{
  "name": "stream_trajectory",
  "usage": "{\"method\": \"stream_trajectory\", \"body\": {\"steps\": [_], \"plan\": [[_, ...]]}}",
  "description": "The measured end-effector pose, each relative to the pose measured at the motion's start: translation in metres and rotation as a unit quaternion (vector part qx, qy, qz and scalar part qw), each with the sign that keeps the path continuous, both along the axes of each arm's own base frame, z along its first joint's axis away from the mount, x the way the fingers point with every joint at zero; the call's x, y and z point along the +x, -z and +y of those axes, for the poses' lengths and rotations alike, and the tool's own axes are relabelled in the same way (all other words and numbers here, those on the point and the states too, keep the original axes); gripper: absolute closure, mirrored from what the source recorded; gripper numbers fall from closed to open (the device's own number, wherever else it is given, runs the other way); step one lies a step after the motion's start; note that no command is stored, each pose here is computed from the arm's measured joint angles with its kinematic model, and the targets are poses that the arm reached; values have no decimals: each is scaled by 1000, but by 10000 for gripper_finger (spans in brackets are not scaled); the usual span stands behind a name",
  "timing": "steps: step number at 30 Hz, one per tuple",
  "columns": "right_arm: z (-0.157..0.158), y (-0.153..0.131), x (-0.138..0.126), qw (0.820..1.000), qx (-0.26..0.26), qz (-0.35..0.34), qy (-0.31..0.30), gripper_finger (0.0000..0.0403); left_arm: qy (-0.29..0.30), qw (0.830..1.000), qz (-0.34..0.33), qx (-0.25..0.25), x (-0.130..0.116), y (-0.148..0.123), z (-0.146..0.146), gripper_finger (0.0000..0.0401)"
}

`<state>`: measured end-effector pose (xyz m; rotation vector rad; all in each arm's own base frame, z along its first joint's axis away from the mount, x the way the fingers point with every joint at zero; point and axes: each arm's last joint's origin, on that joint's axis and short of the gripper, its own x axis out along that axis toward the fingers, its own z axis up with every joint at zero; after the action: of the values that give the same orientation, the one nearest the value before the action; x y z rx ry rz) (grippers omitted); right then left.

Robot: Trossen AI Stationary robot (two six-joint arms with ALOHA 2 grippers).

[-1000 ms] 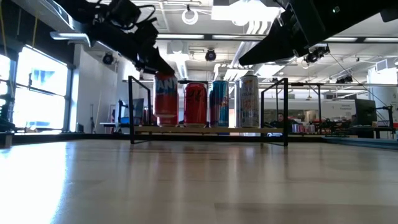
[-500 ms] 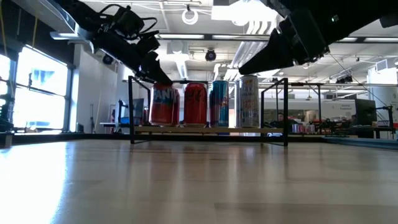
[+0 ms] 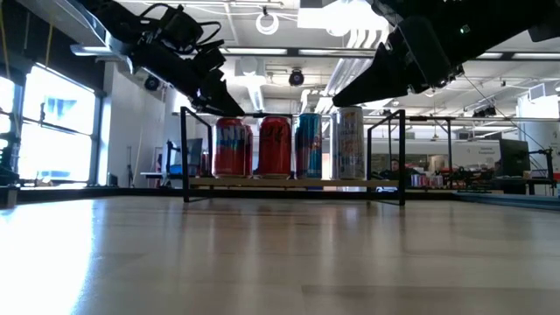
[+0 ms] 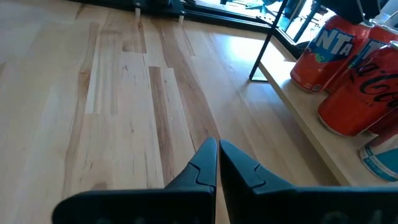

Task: Place canned beverage on shelf
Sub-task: Put the red soda can on the shelf and align with the other red soda can

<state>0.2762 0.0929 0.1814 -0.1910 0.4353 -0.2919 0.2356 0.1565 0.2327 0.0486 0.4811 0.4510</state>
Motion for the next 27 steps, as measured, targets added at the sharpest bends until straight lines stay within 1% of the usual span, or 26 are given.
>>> {"method": "stream_trajectory", "body": {"steps": [5, 13, 21, 25, 27], "plan": [[0, 0, 0, 1000, 0, 0, 0, 401, -5, 1000, -4, -9, 0, 0, 0, 121], [0, 0, 0, 1000, 0, 0, 0, 401, -5, 1000, -5, -9, 0, 0, 0, 120], [0, 0, 0, 1000, 0, 0, 0, 401, 5, 999, -36, 15, -7, -20, -10, 119], [0, 0, 0, 1000, 0, 0, 0, 401, -15, 999, -32, 24, -12, -26, -14, 123], [0, 0, 0, 1000, 0, 0, 0, 401, -51, 998, -11, 31, -15, -24, -13, 137]]}}
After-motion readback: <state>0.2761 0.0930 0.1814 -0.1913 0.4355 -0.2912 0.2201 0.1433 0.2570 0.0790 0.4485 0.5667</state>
